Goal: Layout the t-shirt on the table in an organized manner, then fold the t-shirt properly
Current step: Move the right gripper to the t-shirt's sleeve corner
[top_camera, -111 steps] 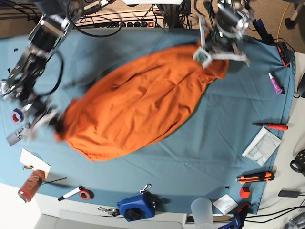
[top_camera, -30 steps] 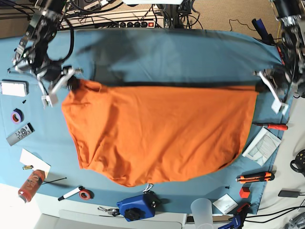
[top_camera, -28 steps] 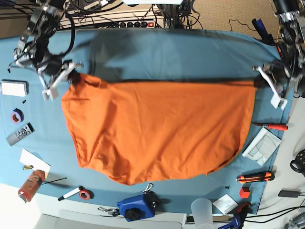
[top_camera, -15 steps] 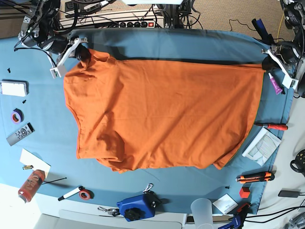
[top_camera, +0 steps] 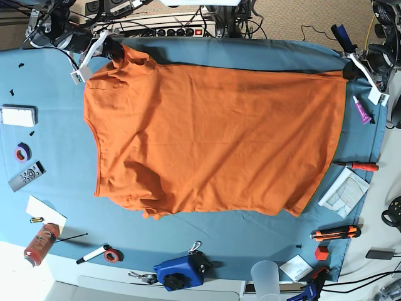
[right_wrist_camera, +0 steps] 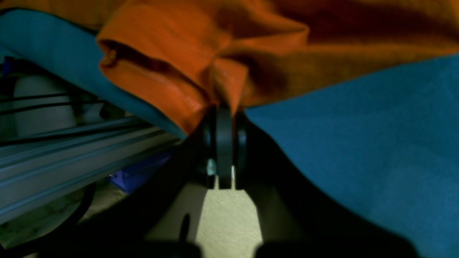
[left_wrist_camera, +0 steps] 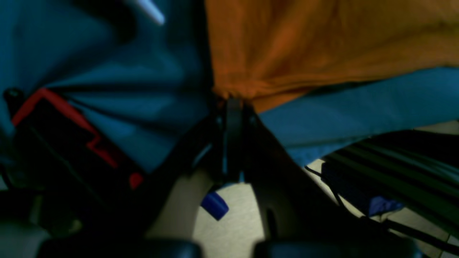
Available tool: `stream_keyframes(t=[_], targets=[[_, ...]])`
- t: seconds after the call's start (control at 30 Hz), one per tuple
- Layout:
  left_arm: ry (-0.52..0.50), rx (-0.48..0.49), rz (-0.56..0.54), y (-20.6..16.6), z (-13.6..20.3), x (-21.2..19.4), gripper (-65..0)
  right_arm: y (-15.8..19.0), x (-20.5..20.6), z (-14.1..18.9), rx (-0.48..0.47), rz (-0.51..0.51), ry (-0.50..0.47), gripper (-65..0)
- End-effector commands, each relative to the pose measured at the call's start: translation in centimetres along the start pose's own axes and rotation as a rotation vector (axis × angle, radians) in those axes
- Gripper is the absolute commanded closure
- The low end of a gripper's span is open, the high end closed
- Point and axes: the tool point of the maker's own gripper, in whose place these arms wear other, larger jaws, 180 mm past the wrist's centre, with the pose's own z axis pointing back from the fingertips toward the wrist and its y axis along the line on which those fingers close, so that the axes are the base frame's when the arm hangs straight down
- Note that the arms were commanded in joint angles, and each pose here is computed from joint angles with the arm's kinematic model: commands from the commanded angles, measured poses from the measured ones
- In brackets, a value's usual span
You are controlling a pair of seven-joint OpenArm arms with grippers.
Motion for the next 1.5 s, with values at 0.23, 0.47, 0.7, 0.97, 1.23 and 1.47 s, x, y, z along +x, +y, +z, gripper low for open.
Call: stream_keyframes(t=[0.23,0.47,0.7,0.97,1.23,1.47], targets=[[0.034,-0.069,-0.011,-0.7,1.3,0.4,-30.1,1.6,2.3,1.3,0.110,0.021,-0.083,-13.6],[-0.077,-0.081,-0.077,-1.5,4.2,3.7,-30.1,1.2,9.9,7.7,-0.035,0.203,-0.344,-13.6],[-0.226,0.057,-0.122,0.2,8.5,6.9,-30.1,-4.4,16.8,14.0,-0.391,0.205,-0.566,-13.6],[-0.273,0.061,-0.121,0.3,8.8,7.7,-30.1,-9.2,24.9,9.8,-0.390,0.113,-0.656,-13.6],[-0.273,0.061,-0.120,0.3,8.8,7.7,-30.1,-12.5,30.5,2.0,-0.381,0.025,-0.514,-13.6],[-0.291,0.053,-0.108,0.1,8.7,7.7,-30.1,-12.7,30.5,-3.2,-0.290,-0.048,-0.404,-13.6]])
